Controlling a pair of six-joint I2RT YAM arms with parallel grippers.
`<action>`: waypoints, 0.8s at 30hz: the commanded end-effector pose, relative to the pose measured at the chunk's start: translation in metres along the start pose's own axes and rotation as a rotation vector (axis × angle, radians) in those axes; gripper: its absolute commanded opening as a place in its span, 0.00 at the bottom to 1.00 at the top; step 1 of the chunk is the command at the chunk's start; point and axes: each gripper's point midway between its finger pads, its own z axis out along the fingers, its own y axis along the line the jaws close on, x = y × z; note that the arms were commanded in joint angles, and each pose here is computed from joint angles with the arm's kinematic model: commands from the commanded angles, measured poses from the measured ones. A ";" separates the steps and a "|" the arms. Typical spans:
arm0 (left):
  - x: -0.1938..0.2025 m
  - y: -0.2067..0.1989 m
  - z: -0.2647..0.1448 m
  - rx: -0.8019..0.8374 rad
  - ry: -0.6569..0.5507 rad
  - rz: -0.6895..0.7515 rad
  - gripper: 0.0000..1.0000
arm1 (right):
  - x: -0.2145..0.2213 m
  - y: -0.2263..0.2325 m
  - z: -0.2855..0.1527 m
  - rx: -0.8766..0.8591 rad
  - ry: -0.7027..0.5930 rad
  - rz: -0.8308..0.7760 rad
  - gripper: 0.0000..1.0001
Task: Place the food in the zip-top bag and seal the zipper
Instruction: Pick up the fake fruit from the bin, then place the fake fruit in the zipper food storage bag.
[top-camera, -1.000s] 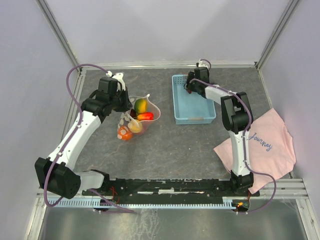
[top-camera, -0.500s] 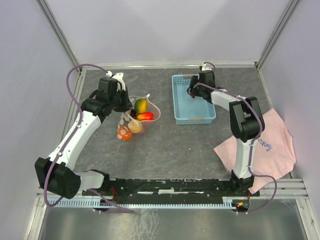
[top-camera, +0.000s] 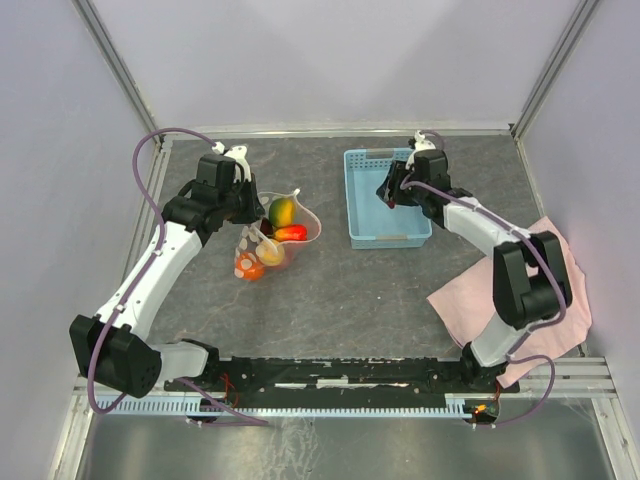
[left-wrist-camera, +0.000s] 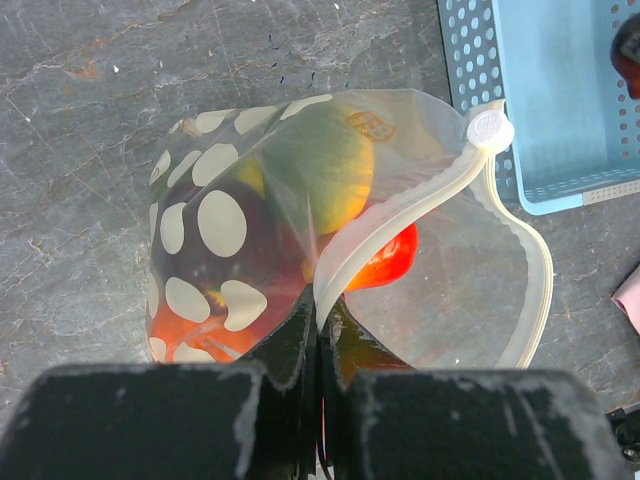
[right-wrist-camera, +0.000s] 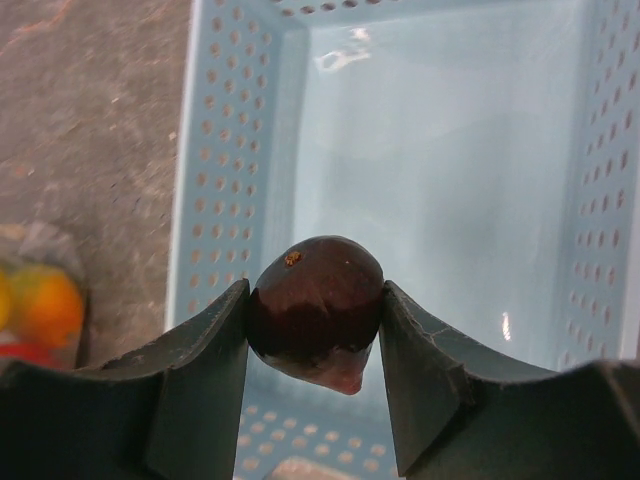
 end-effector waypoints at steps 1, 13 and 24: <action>-0.015 -0.005 -0.001 0.028 -0.045 0.022 0.03 | -0.010 0.037 -0.039 -0.115 -0.045 -0.009 0.41; -0.014 -0.008 0.000 0.047 -0.043 0.025 0.03 | 0.001 0.131 -0.108 -0.361 -0.094 -0.071 0.43; -0.014 -0.010 0.000 0.056 -0.043 0.027 0.03 | 0.016 0.226 -0.139 -0.612 -0.162 -0.097 0.45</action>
